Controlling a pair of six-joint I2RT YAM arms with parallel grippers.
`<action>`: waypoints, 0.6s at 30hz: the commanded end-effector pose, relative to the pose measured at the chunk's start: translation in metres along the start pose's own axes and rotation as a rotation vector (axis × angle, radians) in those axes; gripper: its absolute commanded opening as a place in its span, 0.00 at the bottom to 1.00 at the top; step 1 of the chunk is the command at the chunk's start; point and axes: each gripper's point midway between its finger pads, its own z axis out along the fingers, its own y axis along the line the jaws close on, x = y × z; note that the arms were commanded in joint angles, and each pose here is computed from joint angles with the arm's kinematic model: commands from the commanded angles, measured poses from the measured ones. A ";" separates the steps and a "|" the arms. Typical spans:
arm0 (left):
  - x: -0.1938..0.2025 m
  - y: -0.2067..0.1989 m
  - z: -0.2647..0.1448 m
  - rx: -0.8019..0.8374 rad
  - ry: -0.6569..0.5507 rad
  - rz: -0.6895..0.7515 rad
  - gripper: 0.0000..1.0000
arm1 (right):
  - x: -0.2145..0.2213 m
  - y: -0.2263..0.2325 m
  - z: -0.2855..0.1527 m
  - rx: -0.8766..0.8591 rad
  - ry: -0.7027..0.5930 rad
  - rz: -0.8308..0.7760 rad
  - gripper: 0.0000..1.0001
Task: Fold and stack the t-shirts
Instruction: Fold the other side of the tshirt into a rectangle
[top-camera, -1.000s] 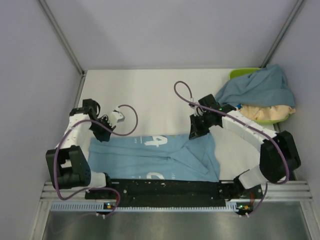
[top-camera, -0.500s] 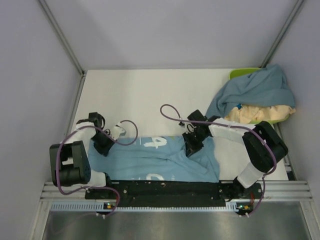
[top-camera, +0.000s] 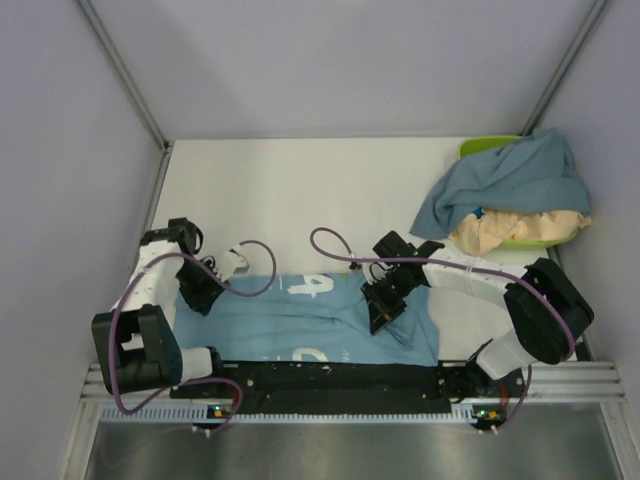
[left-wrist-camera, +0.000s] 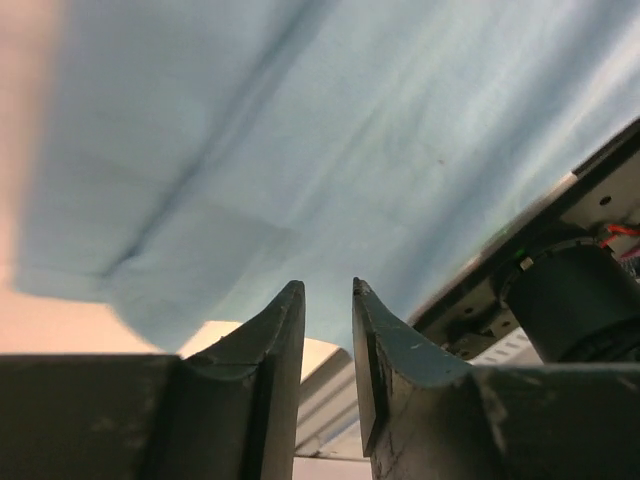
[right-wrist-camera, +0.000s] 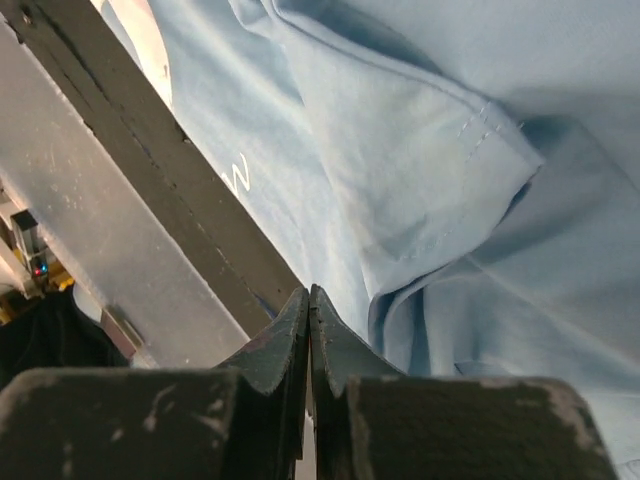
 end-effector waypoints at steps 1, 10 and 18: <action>-0.052 0.026 -0.044 -0.107 -0.225 0.016 0.32 | -0.036 0.023 -0.021 -0.021 -0.090 -0.137 0.00; -0.101 0.062 -0.037 -0.120 -0.382 -0.105 0.32 | -0.107 -0.028 -0.038 0.269 -0.242 -0.023 0.09; -0.243 -0.043 -0.061 0.076 -0.682 0.211 0.43 | -0.113 -0.079 -0.075 0.308 -0.380 0.255 0.06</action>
